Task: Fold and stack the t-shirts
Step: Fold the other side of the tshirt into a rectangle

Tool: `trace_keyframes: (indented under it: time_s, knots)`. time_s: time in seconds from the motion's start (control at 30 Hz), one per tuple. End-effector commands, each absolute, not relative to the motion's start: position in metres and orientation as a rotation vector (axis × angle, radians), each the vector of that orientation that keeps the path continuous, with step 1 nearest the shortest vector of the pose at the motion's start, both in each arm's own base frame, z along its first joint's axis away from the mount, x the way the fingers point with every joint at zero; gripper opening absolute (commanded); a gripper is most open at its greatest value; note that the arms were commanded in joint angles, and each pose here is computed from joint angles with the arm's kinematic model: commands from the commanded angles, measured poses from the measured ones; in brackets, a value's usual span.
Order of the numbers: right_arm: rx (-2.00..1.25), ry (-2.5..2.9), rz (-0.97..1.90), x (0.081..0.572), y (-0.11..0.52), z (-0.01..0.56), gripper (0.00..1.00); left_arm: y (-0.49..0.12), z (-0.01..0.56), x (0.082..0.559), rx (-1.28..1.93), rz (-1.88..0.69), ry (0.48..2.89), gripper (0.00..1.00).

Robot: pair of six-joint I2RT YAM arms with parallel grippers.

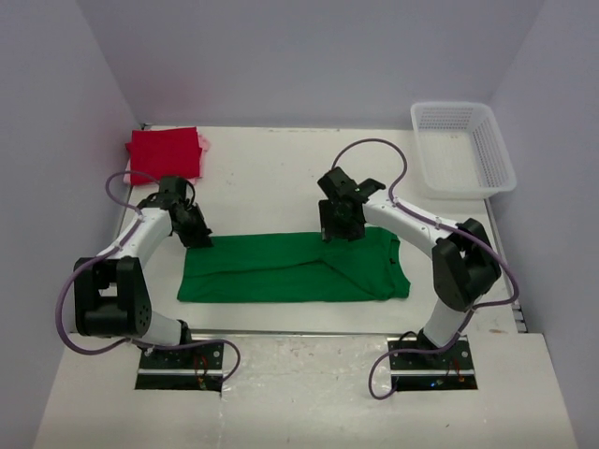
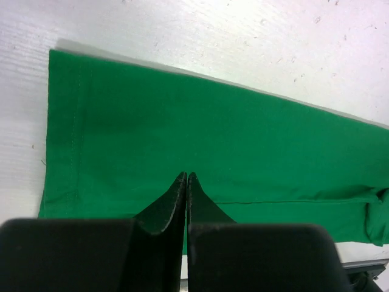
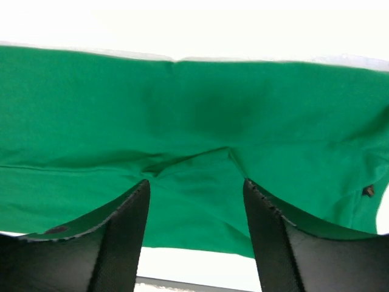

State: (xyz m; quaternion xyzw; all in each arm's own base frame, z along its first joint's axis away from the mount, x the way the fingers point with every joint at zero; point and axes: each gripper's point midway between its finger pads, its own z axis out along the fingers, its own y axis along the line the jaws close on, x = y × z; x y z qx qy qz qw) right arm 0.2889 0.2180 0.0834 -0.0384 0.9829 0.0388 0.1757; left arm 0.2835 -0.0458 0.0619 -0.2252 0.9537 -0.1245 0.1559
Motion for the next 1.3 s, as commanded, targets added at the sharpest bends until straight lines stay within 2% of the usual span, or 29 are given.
trace_keyframes:
  time_s: [0.0, 0.1, 0.27, 0.47, 0.77, 1.17, 1.27]
  knots:
    - [-0.112, 2.762, 0.194, 0.301, 0.224, 0.082, 0.66, -0.051, 0.069, 0.298, -0.544, -0.41, 2.685, 0.0]
    - [-0.079, 2.796, 0.171, 0.303, 0.216, 0.069, 0.67, -0.049, 0.07, 0.301, -0.528, -0.4, 2.679, 0.0]
    - [-0.024, 2.817, 0.174, 0.307, 0.207, 0.057, 0.63, -0.047, 0.07, 0.301, -0.518, -0.375, 2.692, 0.0]
    - [-0.008, 2.872, 0.229, 0.295, 0.213, 0.029, 0.52, -0.047, 0.079, 0.305, -0.495, -0.382, 2.682, 0.0]
    - [0.0, 2.874, 0.273, 0.29, 0.216, 0.022, 0.41, -0.046, 0.079, 0.307, -0.496, -0.375, 2.687, 0.0]
    - [0.003, 2.834, 0.229, 0.284, 0.209, 0.038, 0.41, -0.046, 0.066, 0.3, -0.505, -0.372, 2.707, 0.0]
    - [-0.005, 2.839, 0.238, 0.277, 0.208, 0.039, 0.36, -0.047, 0.066, 0.301, -0.506, -0.375, 2.704, 0.0]
